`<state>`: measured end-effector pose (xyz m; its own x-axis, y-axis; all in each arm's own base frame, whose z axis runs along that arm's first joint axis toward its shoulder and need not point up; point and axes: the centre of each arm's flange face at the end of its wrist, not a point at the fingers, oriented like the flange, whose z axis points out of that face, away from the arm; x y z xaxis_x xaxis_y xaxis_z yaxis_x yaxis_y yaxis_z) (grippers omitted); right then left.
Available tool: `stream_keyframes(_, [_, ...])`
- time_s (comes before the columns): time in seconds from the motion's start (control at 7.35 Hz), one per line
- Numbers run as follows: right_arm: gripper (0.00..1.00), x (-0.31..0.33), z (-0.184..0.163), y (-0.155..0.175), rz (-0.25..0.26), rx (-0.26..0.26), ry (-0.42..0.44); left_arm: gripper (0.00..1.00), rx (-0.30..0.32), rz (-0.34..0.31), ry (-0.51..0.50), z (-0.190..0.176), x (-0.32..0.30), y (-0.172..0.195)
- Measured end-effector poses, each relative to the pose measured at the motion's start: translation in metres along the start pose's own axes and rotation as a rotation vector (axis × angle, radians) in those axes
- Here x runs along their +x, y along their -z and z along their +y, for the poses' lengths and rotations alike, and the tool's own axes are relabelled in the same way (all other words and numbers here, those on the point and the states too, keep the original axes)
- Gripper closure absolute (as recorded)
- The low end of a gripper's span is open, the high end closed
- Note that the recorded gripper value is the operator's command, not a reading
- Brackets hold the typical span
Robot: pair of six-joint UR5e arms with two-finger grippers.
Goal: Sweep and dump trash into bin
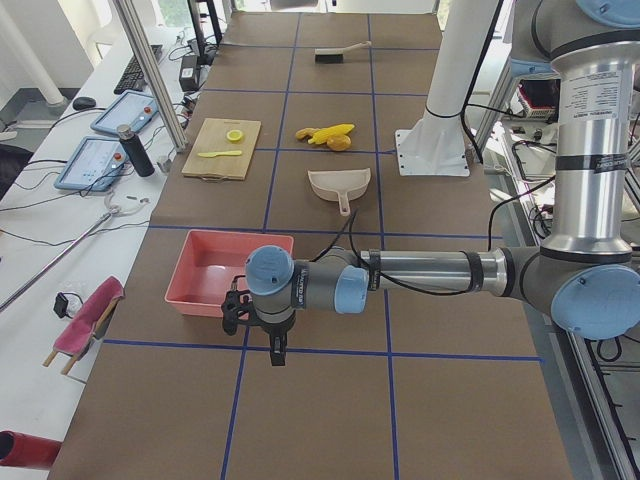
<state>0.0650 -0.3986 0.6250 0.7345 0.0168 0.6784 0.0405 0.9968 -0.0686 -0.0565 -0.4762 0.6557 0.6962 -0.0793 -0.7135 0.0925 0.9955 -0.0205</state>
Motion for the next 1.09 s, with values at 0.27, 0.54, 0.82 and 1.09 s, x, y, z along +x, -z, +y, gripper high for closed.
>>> stream_keyframes(0.27, [0.00,-0.009,0.008,-0.012,-0.053,-0.028,0.000,0.02,0.004,0.000,0.002,0.000,-0.002,0.002])
stream_keyframes(0.54, [0.00,-0.024,0.025,-0.028,-0.075,-0.073,0.008,0.02,0.020,0.001,0.007,0.000,-0.003,0.010])
stream_keyframes(0.82, [0.00,-0.053,0.032,-0.048,-0.071,-0.089,0.006,0.02,0.052,0.006,-0.012,0.003,0.009,0.028])
stream_keyframes(1.09, [0.03,-0.071,0.055,-0.071,-0.075,-0.073,-0.007,0.02,0.090,0.011,-0.050,0.003,0.031,0.052])
